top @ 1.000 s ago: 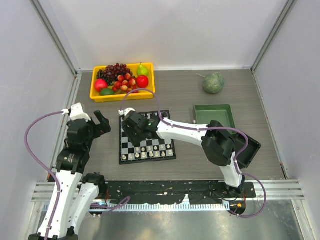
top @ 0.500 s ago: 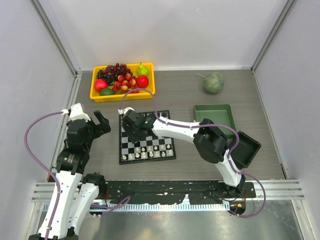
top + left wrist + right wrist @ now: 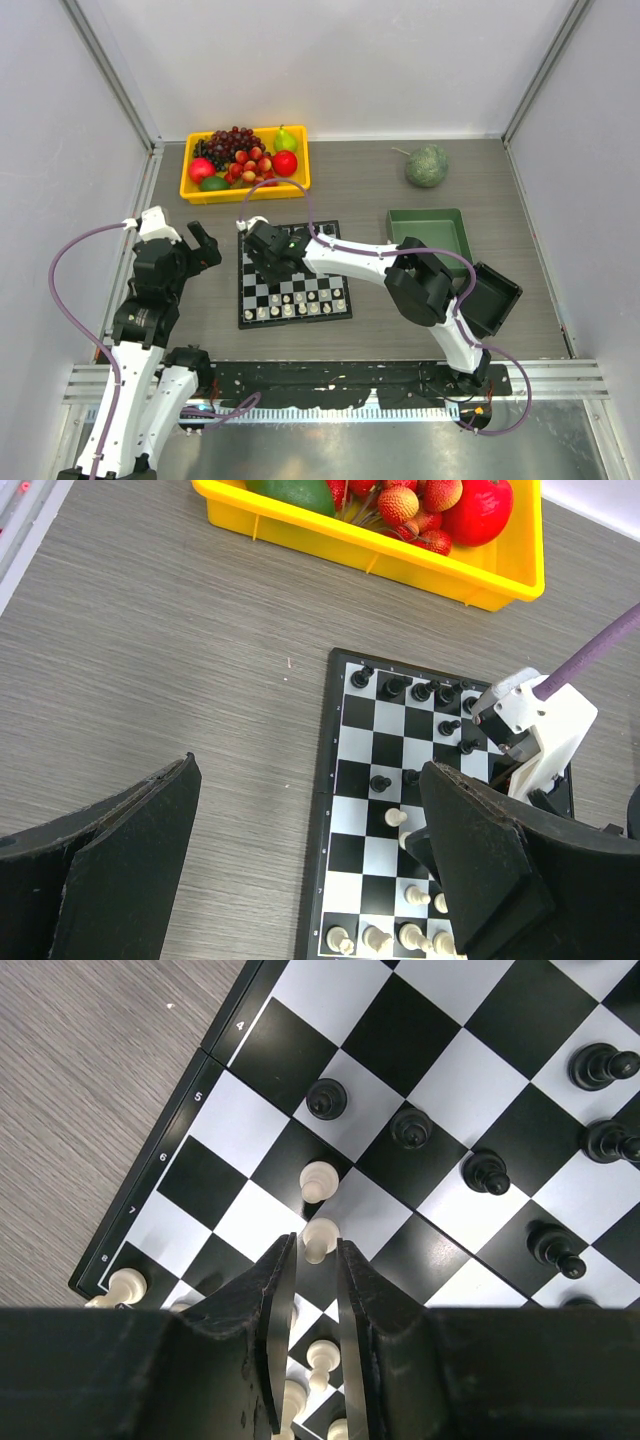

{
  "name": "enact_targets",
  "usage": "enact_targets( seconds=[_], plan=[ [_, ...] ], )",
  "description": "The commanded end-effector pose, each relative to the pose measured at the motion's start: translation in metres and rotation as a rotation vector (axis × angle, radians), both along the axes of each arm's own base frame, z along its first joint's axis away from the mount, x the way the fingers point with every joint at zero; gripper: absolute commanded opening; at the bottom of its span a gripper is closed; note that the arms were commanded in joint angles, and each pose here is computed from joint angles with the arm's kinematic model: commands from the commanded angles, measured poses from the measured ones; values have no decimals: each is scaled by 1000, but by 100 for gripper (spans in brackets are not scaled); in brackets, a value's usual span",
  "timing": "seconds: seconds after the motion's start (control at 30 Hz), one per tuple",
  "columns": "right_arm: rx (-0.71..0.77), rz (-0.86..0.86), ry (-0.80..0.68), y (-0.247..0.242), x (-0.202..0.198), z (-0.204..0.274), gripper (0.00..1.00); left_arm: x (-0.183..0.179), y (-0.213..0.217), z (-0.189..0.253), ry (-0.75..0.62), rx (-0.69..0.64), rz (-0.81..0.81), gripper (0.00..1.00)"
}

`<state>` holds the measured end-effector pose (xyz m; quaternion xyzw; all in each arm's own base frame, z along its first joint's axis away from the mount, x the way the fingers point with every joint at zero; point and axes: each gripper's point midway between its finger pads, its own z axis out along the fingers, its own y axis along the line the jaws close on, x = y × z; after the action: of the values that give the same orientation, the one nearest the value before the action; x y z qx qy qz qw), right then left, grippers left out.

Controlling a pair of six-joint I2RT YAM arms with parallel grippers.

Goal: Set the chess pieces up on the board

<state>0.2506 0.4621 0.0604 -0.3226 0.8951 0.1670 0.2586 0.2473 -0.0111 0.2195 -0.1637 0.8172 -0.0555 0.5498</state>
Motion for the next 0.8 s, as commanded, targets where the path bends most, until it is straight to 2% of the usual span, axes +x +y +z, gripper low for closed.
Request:
enact_targets(
  seconds=[0.0, 0.17, 0.33, 0.4, 0.77],
  plan=[
    [39, 17, -30, 11, 5, 19, 29, 3, 3, 8, -35, 14, 6, 99],
    [39, 20, -19, 13, 4, 15, 28, 3, 3, 7, -33, 13, 5, 99],
    [47, 28, -15, 13, 2, 19, 15, 3, 3, 8, -36, 13, 6, 99],
    [53, 34, -14, 13, 0, 22, 13, 3, 3, 7, -33, 14, 6, 99],
    [85, 69, -28, 19, -21, 35, 12, 3, 3, 7, -33, 14, 8, 99]
  ],
)
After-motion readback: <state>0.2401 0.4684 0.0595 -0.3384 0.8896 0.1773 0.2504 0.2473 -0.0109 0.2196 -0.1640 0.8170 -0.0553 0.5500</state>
